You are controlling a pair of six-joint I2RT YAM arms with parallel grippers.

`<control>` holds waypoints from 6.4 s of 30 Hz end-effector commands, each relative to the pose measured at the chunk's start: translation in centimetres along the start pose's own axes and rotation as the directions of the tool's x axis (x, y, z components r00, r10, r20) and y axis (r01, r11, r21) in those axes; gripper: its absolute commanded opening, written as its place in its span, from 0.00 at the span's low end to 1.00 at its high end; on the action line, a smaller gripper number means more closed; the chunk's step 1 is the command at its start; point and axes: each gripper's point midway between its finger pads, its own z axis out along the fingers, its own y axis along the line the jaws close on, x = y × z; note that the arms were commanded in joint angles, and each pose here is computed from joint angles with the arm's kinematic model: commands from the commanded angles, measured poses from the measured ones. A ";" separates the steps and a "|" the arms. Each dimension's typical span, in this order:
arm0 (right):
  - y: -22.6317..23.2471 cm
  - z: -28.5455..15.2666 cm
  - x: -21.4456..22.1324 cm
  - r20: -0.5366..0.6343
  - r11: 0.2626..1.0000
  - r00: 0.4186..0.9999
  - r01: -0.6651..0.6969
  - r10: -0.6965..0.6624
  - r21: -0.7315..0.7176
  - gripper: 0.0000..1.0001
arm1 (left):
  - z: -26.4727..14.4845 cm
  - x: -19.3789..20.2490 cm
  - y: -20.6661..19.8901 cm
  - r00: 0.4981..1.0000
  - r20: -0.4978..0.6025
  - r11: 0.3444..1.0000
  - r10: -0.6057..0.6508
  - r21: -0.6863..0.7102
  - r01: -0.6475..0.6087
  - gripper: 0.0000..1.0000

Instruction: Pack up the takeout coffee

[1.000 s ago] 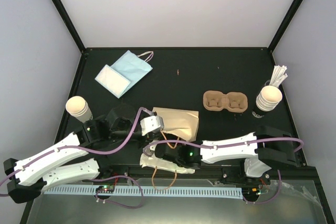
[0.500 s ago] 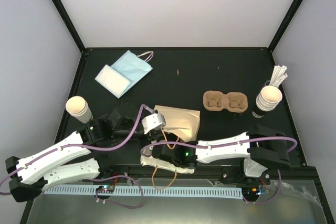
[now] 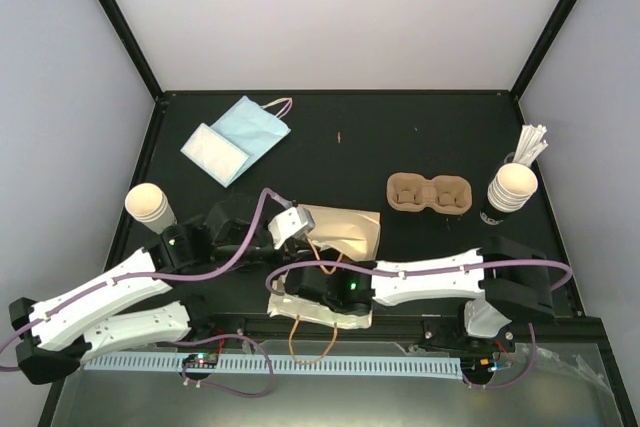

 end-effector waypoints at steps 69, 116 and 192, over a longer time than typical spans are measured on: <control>5.0 -2.4 0.3 0.006 0.755 0.977 -0.162 0.215 -0.636 0.53 | 3.2 -3.5 7.2 0.737 -0.218 0.751 -0.640 0.025 0.660 0.02; 12.8 -2.4 5.1 -0.177 0.659 0.978 -0.207 0.113 -0.723 0.50 | 3.4 -0.9 8.5 0.724 -0.229 0.745 -0.651 -0.011 0.667 0.01; 13.4 -2.2 5.8 -0.222 0.605 0.966 -0.256 0.132 -0.754 0.50 | 2.5 -1.3 8.2 0.743 -0.208 0.761 -0.636 -0.008 0.649 0.02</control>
